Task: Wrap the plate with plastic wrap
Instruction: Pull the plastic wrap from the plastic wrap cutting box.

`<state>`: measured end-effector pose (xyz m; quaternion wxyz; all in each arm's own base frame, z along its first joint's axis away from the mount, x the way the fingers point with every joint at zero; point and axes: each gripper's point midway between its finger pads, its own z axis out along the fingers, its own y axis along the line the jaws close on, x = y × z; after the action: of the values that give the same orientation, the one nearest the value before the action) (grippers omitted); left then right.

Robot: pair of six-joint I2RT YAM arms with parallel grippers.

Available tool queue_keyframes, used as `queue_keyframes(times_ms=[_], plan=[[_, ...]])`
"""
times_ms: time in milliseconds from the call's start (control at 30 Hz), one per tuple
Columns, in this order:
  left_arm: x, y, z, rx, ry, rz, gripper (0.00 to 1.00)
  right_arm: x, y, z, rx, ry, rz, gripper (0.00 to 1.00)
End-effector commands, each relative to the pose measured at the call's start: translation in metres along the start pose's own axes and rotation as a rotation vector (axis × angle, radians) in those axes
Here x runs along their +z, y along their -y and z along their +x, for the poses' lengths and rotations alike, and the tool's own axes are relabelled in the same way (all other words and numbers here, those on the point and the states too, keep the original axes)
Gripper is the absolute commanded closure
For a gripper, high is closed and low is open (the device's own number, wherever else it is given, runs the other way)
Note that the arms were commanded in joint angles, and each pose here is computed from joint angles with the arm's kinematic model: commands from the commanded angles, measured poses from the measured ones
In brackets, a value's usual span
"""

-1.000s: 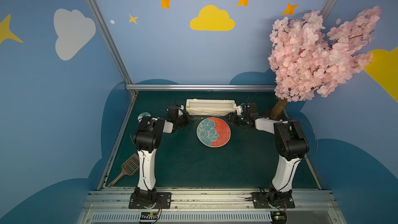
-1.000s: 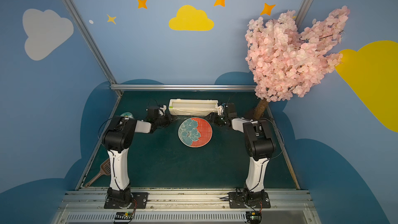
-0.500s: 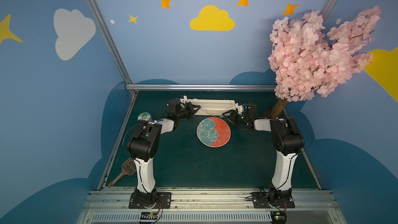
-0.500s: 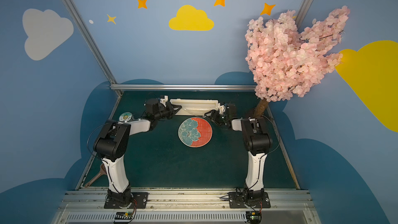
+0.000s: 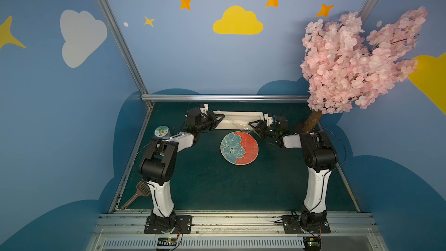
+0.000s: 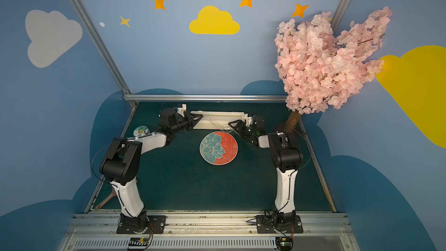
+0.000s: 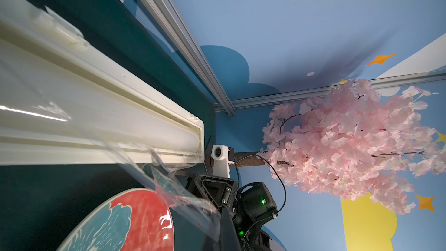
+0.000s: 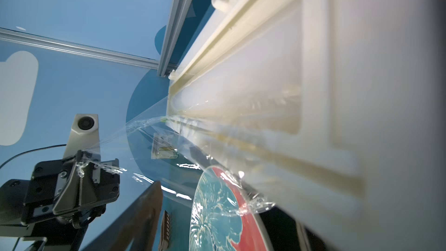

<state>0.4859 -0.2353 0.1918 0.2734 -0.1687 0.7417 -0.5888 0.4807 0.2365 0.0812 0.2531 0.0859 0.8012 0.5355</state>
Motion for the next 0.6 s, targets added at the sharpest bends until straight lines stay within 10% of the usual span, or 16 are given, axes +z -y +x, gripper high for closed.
queue_keyframes(times_ms=[0, 400, 567], plan=[[0.001, 0.026, 0.001, 0.043, -0.008, 0.067, 0.97, 0.008, -0.003, 0.003, 0.035, 0.02, -0.051, 0.16], [-0.001, 0.031, 0.001, 0.052, -0.011, 0.082, 0.97, 0.006, 0.028, 0.011, 0.088, 0.07, 0.048, 0.25], [-0.001, 0.031, 0.001, 0.058, -0.015, 0.08, 0.97, 0.009, 0.025, 0.004, 0.077, 0.096, 0.024, 0.58]])
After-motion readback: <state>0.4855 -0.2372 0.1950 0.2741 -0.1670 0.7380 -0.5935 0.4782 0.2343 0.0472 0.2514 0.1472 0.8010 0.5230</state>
